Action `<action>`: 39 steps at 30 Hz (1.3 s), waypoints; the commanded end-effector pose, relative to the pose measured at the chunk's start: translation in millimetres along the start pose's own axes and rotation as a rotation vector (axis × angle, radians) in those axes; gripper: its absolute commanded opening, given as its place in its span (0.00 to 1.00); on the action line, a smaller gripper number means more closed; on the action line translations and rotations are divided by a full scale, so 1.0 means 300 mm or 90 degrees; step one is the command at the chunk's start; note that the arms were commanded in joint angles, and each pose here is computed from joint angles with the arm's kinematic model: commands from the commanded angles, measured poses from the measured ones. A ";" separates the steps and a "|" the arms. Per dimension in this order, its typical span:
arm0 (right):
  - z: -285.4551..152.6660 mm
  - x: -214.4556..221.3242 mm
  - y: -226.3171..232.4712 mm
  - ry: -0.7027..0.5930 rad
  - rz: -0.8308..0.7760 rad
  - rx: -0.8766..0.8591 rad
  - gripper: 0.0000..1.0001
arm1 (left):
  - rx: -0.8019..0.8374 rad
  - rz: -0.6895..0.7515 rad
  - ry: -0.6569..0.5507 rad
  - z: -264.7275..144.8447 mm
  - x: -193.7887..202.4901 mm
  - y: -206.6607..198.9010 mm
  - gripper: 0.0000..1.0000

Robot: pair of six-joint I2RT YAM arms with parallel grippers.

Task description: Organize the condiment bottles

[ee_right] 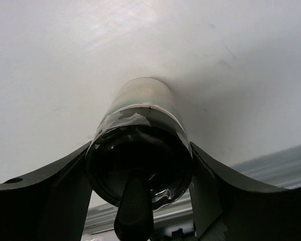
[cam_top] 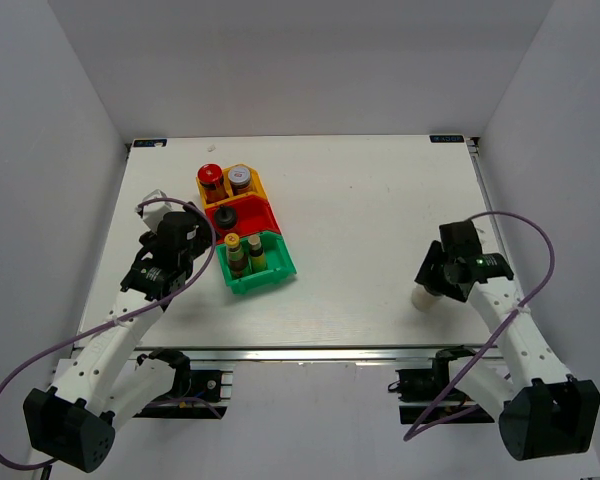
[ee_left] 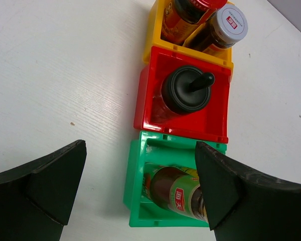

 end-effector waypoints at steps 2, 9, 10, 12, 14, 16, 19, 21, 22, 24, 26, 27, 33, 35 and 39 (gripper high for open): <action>-0.109 -0.161 0.291 -0.104 -0.067 -0.182 0.33 | -0.009 -0.002 -0.016 -0.015 -0.036 0.001 0.98; -0.206 -0.177 0.726 -0.130 -0.205 -0.330 0.32 | -0.036 -0.021 -0.024 -0.028 -0.052 0.023 0.98; -0.288 -0.195 0.822 -0.159 -0.224 -0.374 0.32 | -0.047 -0.027 -0.033 -0.032 -0.062 0.032 0.98; -0.261 -0.197 0.933 -0.170 -0.259 -0.364 0.32 | -0.061 -0.029 -0.033 -0.033 -0.058 0.048 0.98; -0.294 -0.200 1.077 -0.179 -0.285 -0.395 0.32 | -0.065 -0.032 -0.037 -0.037 -0.064 0.051 0.98; -0.384 -0.214 1.199 -0.203 -0.297 -0.441 0.32 | -0.062 -0.033 -0.039 -0.038 -0.067 0.050 0.98; -0.358 -0.156 1.364 -0.192 -0.341 -0.458 0.32 | -0.065 -0.034 -0.043 -0.039 -0.068 0.054 0.98; -0.371 -0.126 1.426 -0.187 -0.354 -0.481 0.32 | -0.067 -0.034 -0.044 -0.040 -0.069 0.056 0.98; -0.371 -0.122 1.468 -0.188 -0.355 -0.494 0.32 | -0.067 -0.034 -0.043 -0.038 -0.067 0.055 0.98; -0.378 -0.099 1.507 -0.182 -0.358 -0.513 0.32 | -0.065 -0.034 -0.044 -0.039 -0.068 0.054 0.98; -0.370 -0.082 1.545 -0.183 -0.359 -0.527 0.32 | -0.065 -0.034 -0.044 -0.038 -0.068 0.054 0.98; -0.366 -0.068 1.559 -0.183 -0.362 -0.534 0.32 | -0.065 -0.034 -0.044 -0.037 -0.067 0.054 0.98; -0.321 -0.015 1.618 -0.192 -0.373 -0.534 0.32 | -0.069 -0.032 -0.043 -0.032 -0.060 0.059 0.98; -0.284 0.006 1.627 -0.187 -0.378 -0.522 0.32 | -0.068 -0.031 -0.041 -0.032 -0.057 0.057 0.98; -0.221 0.044 1.647 -0.177 -0.389 -0.514 0.32 | -0.067 -0.032 -0.042 -0.032 -0.057 0.058 0.98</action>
Point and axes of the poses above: each gripper's point midway between its finger pads, its own z axis out along the fingers, its own y axis along the line the jaws close on, x = y × z, the point moved 2 cm from there along -z, back along the fingers, and after that the axes turned 7 degrees about z, right-handed, at the moved point
